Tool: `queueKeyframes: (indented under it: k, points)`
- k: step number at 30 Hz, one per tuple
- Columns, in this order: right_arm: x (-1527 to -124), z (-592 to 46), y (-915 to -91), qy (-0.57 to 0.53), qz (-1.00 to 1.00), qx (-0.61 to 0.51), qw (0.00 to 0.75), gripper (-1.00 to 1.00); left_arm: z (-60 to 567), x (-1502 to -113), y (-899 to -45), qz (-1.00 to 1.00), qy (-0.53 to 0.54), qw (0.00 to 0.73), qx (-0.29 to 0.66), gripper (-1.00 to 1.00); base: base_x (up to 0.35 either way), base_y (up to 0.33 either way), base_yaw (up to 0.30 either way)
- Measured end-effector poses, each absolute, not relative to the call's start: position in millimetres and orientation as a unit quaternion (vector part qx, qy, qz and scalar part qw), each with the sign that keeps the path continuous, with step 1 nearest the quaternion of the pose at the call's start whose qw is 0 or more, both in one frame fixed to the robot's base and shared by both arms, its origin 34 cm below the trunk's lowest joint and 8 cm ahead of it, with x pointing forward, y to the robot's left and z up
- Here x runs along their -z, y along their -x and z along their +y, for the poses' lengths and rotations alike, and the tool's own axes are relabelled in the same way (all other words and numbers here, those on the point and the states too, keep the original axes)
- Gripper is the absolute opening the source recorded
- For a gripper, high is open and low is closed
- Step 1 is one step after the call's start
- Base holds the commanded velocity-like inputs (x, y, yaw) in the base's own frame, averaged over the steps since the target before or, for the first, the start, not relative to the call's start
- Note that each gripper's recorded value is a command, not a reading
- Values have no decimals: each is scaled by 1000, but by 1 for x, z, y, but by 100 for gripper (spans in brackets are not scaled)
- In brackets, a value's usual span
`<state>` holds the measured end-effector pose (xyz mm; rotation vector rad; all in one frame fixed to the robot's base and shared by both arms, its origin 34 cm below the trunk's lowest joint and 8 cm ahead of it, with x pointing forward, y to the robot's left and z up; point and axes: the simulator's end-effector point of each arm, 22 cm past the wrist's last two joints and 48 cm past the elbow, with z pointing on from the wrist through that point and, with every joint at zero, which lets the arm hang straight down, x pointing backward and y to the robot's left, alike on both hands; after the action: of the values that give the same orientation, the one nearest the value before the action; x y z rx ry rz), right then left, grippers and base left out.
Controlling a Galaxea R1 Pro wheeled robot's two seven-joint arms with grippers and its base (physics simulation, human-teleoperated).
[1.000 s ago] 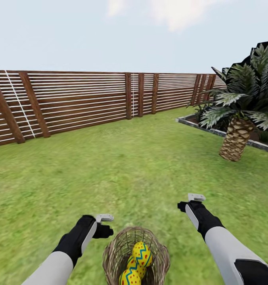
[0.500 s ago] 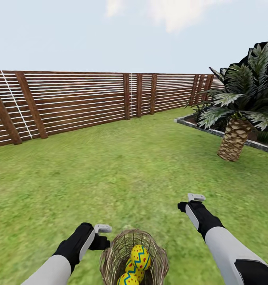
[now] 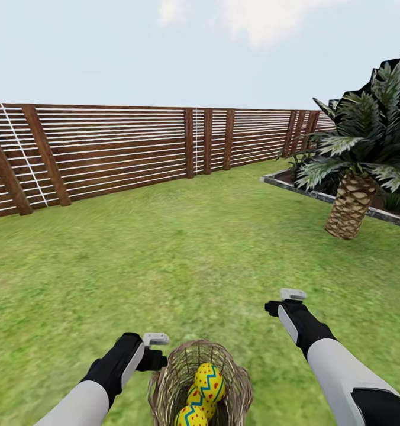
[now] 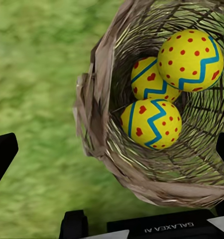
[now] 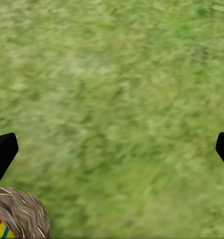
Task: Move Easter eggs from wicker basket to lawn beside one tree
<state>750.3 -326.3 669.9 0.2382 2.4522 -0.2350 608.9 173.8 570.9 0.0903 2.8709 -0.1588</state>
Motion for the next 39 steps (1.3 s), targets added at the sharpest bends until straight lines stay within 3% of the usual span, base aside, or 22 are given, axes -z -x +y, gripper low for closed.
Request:
queueKeyframes:
  k: [13, 25, 39]
  points:
    - [-654, -320, -751, -87, 935, 77, 335, 100, 172, -554, -610, 988, -33, 140, 54, 100, 0, 0, -173]
    - [-632, -322, -749, -87, 935, 78, 335, 100, 200, -531, -612, 989, -23, 148, -16, 100, 0, 0, -10]
    - [-605, -321, -746, -87, 935, 78, 335, 100, 208, -479, -598, 985, -8, 169, -22, 100, 0, 0, 0]
